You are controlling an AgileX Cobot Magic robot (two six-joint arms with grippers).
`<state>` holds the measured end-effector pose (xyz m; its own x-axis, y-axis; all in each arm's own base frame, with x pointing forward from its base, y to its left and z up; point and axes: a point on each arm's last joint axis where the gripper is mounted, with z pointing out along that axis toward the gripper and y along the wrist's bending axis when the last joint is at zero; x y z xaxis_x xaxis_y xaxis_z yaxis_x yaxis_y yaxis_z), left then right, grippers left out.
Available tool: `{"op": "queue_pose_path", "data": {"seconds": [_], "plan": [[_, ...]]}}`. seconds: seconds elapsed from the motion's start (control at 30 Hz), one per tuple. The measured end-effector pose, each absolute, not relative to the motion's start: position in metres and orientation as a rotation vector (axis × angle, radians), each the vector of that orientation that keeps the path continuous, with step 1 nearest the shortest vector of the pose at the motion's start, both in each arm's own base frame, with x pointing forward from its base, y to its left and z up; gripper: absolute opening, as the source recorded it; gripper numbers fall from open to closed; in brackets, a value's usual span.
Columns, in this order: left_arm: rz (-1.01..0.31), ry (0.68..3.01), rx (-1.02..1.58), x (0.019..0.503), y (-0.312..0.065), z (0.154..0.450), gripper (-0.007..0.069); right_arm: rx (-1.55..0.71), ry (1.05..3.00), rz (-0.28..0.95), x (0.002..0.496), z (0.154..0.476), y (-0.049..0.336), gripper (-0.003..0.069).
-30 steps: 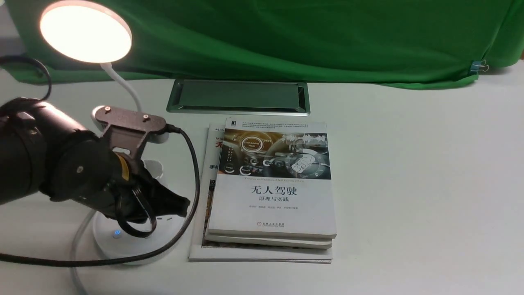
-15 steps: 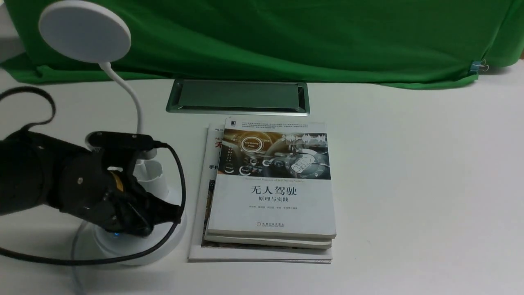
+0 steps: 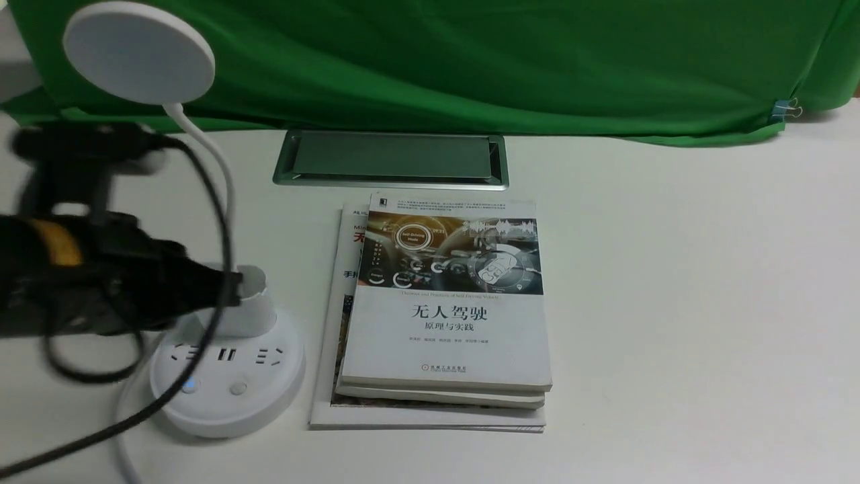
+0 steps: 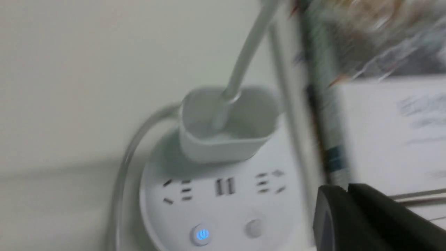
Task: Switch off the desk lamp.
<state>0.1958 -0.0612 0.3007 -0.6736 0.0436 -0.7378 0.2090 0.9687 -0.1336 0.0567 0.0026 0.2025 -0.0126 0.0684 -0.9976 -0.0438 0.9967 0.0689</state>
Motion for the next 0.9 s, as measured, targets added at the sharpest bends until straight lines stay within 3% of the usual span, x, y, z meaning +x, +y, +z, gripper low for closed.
{"op": "queue_pose_path", "data": {"seconds": [0.17, 0.43, 0.9], "plan": [[-0.336, 2.086, 0.136, 0.148, -0.048, 0.318, 0.0019, 0.019, 1.581, 0.089, 0.057, 0.203, 0.003, 0.0036], [-0.368, 1.88, 0.145, 0.09, -0.032, 0.316, 0.0015, 0.019, 1.581, 0.089, 0.057, 0.203, 0.003, 0.0036], [-0.354, 1.773, 0.163, 0.071, -0.026, 0.324, 0.0019, 0.019, 1.581, 0.089, 0.057, 0.203, 0.003, 0.0036]]}}
